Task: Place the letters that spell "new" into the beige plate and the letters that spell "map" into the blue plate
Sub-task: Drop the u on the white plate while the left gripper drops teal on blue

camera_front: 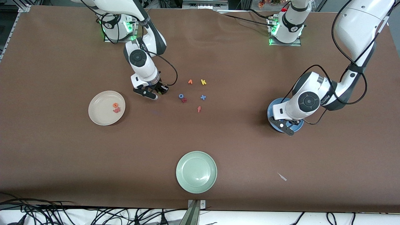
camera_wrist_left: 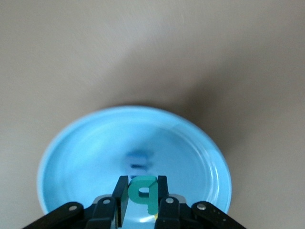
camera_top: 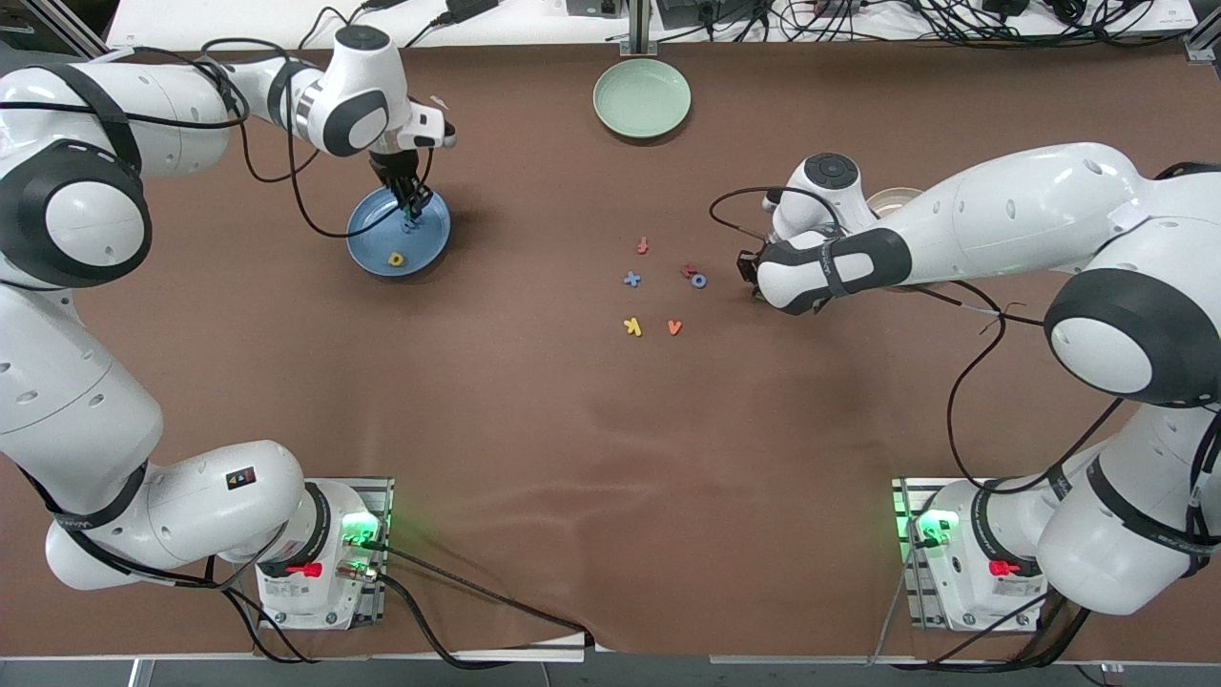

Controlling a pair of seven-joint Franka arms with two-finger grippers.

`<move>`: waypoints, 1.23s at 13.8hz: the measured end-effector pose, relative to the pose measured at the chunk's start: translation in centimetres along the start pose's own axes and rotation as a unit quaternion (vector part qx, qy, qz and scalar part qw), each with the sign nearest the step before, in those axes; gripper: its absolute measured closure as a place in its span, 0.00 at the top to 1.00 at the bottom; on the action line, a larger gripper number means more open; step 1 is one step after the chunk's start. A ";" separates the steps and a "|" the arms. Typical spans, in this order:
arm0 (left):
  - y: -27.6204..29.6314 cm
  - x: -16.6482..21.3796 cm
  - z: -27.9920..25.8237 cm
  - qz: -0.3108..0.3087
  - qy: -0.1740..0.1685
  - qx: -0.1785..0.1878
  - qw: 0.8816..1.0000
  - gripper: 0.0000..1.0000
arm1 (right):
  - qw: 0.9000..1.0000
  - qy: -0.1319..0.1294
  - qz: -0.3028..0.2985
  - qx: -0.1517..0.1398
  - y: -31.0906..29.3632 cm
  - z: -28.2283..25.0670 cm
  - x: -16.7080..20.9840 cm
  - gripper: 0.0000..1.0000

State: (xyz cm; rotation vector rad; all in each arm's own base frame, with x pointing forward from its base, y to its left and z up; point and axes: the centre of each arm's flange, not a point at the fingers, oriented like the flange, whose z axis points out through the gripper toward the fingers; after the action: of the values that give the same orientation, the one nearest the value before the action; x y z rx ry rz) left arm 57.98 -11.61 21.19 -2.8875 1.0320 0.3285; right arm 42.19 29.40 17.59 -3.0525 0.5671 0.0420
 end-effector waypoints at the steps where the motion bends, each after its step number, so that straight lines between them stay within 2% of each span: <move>1: 1.1 -0.2 0.7 0.009 -0.007 -0.005 1.000 0.28 | 1.000 0.000 0.000 0.000 0.0 0.0 0.0 0.27; 3: 2.2 -0.1 1.0 0.018 -0.011 -0.008 1.000 0.42 | 1.000 -0.002 0.000 0.000 -0.3 -0.3 0.2 0.27; 5: 2.1 -0.1 0.5 0.017 -0.005 -0.007 1.000 0.62 | 1.000 -0.021 -0.005 -0.018 -0.4 -1.5 1.6 0.27; 7: 2.0 0.2 -1.5 0.017 0.008 0.003 1.000 0.82 | 0.998 -0.047 -0.025 -0.038 0.5 -4.1 4.5 0.27; 9: 2.1 0.5 -4.7 0.017 0.007 0.019 1.000 1.00 | 0.994 -0.073 -0.055 -0.052 3.3 -6.9 8.4 0.27; 12: 2.7 0.9 -11.6 0.016 -0.023 0.041 0.999 1.00 | 0.988 -0.108 -0.096 -0.061 9.3 -9.8 14.2 0.27; 14: 2.4 1.1 -17.1 0.003 -0.031 0.054 0.998 1.00 | 0.987 -0.114 -0.098 -0.060 12.1 -10.5 16.7 0.27; 17: 0.1 0.5 -25.2 -0.033 0.001 0.067 0.997 1.00 | 0.986 -0.120 -0.087 -0.071 14.1 -9.1 18.5 0.27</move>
State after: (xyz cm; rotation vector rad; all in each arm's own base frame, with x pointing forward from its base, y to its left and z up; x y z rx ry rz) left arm 62.89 -15.14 45.69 -2.7947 0.9193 0.2434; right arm 54.60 9.22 25.67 -3.1526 0.2913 0.4558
